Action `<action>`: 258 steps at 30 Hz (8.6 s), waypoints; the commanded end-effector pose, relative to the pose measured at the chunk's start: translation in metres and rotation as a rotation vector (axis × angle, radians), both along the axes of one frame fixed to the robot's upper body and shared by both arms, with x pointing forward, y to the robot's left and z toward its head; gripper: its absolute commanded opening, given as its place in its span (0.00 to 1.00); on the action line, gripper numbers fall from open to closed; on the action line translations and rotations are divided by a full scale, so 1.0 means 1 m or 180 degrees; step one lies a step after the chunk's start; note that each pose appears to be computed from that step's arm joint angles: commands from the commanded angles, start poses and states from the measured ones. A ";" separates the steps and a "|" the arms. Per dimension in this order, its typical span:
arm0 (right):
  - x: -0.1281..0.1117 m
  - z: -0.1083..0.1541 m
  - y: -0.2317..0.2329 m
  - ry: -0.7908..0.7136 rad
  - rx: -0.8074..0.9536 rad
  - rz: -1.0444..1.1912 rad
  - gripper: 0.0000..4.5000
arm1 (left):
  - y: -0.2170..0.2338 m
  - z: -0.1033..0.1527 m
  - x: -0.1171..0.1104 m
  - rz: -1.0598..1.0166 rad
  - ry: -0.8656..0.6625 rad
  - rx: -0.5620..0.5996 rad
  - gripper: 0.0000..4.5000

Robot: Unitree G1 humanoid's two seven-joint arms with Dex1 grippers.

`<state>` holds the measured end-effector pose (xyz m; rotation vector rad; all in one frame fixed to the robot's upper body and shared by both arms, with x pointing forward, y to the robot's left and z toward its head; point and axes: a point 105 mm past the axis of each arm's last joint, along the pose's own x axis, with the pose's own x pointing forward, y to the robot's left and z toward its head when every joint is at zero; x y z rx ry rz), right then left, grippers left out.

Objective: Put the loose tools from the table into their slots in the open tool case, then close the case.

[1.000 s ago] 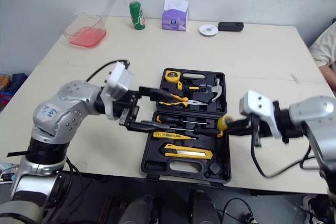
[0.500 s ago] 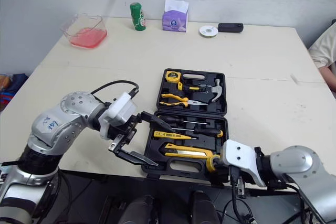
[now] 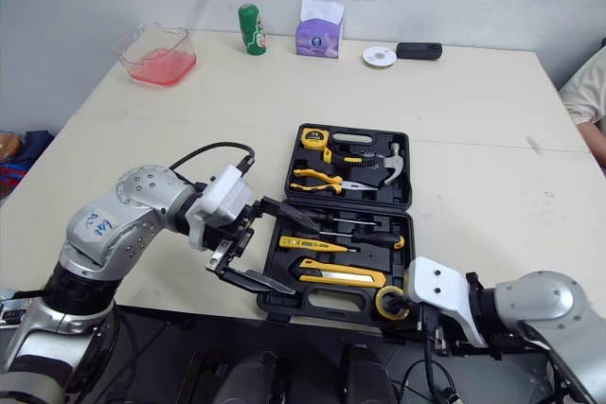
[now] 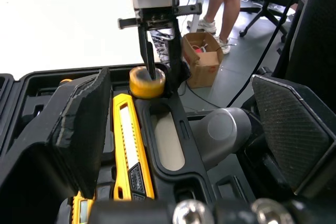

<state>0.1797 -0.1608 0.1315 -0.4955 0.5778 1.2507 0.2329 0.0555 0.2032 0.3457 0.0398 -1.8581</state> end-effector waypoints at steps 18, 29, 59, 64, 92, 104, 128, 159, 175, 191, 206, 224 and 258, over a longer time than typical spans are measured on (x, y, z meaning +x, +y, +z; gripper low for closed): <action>0.010 -0.027 -0.004 -0.0430 0.1094 -0.0428 0.01 | -0.007 0.008 0.001 -0.0067 -0.0136 -0.0068 1.00; 0.001 -0.083 -0.021 -0.0487 0.1061 -0.0761 0.01 | -0.003 0.007 0.005 -0.0051 -0.0171 -0.0029 1.00; 0.117 0.020 -0.082 -0.0953 0.0293 -0.1608 0.00 | 0.096 -0.044 0.097 0.1955 -0.0304 0.0490 0.62; 0.131 0.012 -0.083 -0.1027 0.0086 -0.1632 0.00 | 0.103 -0.058 0.120 0.2278 -0.0290 0.0630 0.10; 0.155 0.012 -0.046 -0.1237 0.0012 -0.1301 0.00 | 0.027 -0.079 0.138 0.2173 -0.0138 0.0578 0.01; 0.143 0.052 -0.079 -0.0774 0.0420 -0.1940 0.57 | 0.087 -0.026 0.133 0.2804 0.0903 0.0354 0.75; 0.203 0.027 -0.057 0.0044 0.0600 -0.3136 0.99 | 0.034 -0.049 0.181 0.3595 0.1826 0.0533 1.00; 0.217 0.112 -0.031 -0.1613 0.1302 -0.2708 0.00 | -0.005 0.029 0.186 0.3024 -0.0176 -0.0400 0.03; 0.145 0.057 -0.010 -0.3853 0.0248 -0.0571 0.18 | 0.054 -0.019 0.149 0.3075 -0.1780 -0.0352 0.29; 0.001 0.049 -0.040 -0.1083 0.0639 -0.0538 0.59 | 0.207 -0.026 0.021 0.3376 0.0535 0.0257 1.00; -0.002 0.020 0.002 -0.0367 0.1192 -0.0476 0.17 | 0.157 -0.024 0.121 0.3208 -0.0016 -0.0099 0.47; 0.023 -0.024 0.020 -0.0202 0.1013 -0.0597 0.00 | 0.056 -0.008 0.217 0.3028 -0.0538 0.0096 0.02; 0.023 -0.021 -0.069 -0.0314 0.0308 -0.1237 0.00 | 0.033 -0.014 0.195 0.2168 -0.0490 0.0368 0.02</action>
